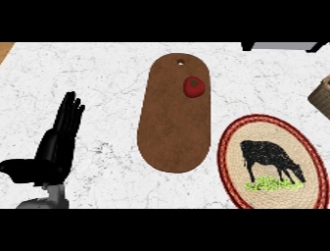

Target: Pick the croissant from the placemat and place it in the basket

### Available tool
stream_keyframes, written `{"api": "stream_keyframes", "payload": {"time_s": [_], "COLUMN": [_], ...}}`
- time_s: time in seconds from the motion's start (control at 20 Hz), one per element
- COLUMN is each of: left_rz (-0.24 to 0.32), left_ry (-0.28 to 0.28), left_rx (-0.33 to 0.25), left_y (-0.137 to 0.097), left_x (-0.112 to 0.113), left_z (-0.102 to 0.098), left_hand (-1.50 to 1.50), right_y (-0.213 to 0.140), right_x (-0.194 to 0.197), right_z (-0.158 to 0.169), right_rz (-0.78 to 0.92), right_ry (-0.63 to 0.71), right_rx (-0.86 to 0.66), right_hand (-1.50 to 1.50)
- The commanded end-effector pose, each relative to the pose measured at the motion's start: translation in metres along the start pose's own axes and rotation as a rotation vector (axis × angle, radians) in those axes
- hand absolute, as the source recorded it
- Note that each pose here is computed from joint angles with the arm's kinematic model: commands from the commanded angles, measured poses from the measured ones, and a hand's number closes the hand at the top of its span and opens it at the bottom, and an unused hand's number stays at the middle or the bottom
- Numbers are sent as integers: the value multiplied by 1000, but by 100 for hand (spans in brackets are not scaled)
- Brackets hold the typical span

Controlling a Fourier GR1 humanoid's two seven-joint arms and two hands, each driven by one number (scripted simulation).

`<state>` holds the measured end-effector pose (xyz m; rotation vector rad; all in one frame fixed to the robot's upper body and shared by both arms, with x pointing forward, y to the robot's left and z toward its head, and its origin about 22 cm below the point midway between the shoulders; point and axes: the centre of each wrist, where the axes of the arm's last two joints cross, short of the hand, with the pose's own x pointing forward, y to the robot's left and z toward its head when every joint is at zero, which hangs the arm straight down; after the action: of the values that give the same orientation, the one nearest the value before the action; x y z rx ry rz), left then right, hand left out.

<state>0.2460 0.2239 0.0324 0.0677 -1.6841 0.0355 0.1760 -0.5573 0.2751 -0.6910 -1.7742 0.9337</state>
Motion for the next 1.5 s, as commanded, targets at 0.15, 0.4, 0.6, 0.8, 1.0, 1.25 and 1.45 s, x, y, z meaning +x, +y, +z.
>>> {"api": "stream_keyframes", "payload": {"time_s": [0.15,0.4,0.6,0.8,1.0,1.25,1.45], "left_rz": [-10,-2,11,0,-3,-11,-5], "left_ry": [8,2,-3,-13,1,1,2], "left_rx": [-8,-20,-20,-2,4,-11,-6], "left_y": [1,3,10,-6,6,-16,8], "left_x": [16,0,12,17,-6,-5,-10], "left_z": [1,7,-7,1,-2,-2,-4], "left_hand": [0,0,0,0,0,0,0], "right_y": [32,35,49,52,53,74,64], "right_x": [-32,-48,-64,-76,-77,-98,-94], "right_z": [-10,-26,-29,-29,-52,-46,-55], "right_rz": [20,35,-4,-25,-45,-57,-20], "right_ry": [-72,-37,-34,-27,1,98,47], "right_rx": [105,117,122,102,109,78,130], "right_hand": [150,150,150,150,150,150,-150]}}
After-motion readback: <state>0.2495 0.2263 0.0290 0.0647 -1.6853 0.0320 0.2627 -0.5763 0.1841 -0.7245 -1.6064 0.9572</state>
